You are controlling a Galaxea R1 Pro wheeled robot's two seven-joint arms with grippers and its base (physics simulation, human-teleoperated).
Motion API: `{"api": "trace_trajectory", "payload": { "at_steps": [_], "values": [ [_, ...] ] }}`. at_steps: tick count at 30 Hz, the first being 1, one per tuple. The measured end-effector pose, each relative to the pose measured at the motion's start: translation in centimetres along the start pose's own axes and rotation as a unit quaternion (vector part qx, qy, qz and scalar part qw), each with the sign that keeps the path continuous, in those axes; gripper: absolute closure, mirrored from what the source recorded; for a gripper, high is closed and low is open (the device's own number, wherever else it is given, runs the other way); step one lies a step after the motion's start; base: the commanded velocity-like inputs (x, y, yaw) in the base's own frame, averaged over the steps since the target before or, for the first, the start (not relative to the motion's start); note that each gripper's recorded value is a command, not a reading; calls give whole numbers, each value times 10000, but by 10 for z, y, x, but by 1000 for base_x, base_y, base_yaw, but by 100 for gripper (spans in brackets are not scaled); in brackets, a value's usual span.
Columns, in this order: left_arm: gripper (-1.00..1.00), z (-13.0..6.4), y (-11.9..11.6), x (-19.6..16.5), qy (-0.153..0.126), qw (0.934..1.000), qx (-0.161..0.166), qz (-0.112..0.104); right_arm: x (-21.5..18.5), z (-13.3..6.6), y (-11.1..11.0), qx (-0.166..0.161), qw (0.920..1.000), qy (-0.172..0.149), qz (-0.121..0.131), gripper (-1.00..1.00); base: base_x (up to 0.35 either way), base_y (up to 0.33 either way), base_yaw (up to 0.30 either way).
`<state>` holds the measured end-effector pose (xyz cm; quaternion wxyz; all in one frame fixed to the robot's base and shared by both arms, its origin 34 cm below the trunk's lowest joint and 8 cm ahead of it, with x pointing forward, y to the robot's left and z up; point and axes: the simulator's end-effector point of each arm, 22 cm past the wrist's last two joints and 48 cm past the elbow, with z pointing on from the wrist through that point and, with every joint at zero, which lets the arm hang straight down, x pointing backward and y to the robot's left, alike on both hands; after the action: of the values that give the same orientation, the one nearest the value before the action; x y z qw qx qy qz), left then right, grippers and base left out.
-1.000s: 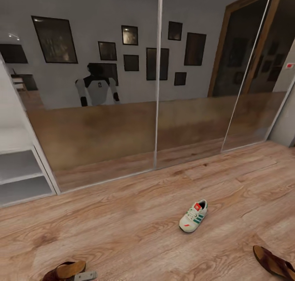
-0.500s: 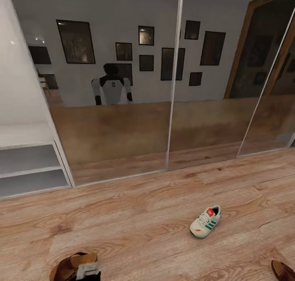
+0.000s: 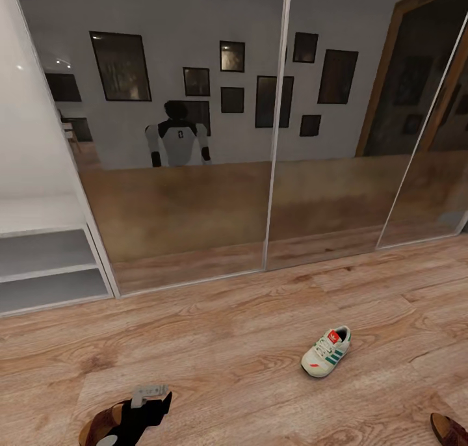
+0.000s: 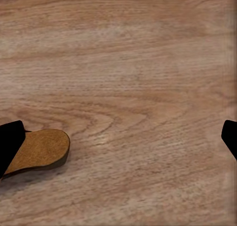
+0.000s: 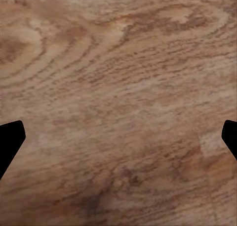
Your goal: Pick up the two gym shoes and the two sandals from the corridor floor and place them onto the hallstand (shoe rack) in the corridor, making sure they are on the rack and not on the floor. Arrange them so the two gym shoes are next to each other and the two sandals are next to each other.
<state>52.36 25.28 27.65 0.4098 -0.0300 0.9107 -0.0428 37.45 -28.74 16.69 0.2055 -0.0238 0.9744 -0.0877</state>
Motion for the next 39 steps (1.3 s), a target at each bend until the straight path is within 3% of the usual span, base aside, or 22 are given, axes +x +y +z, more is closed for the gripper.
{"api": "trace_trajectory", "payload": {
  "at_steps": [9, 39],
  "values": [
    [-100, 0, 1, 0, 7, 10000, 8, 8, 0, 0, 0, -2, 10000, -3, 1, -100, 0, 0, 78],
    [-100, 0, 2, 3, 33, 10000, 3, 10, 0, 0, 1, -9, 10000, 3, -3, -100, 0, 0, 292]
  ]
}}
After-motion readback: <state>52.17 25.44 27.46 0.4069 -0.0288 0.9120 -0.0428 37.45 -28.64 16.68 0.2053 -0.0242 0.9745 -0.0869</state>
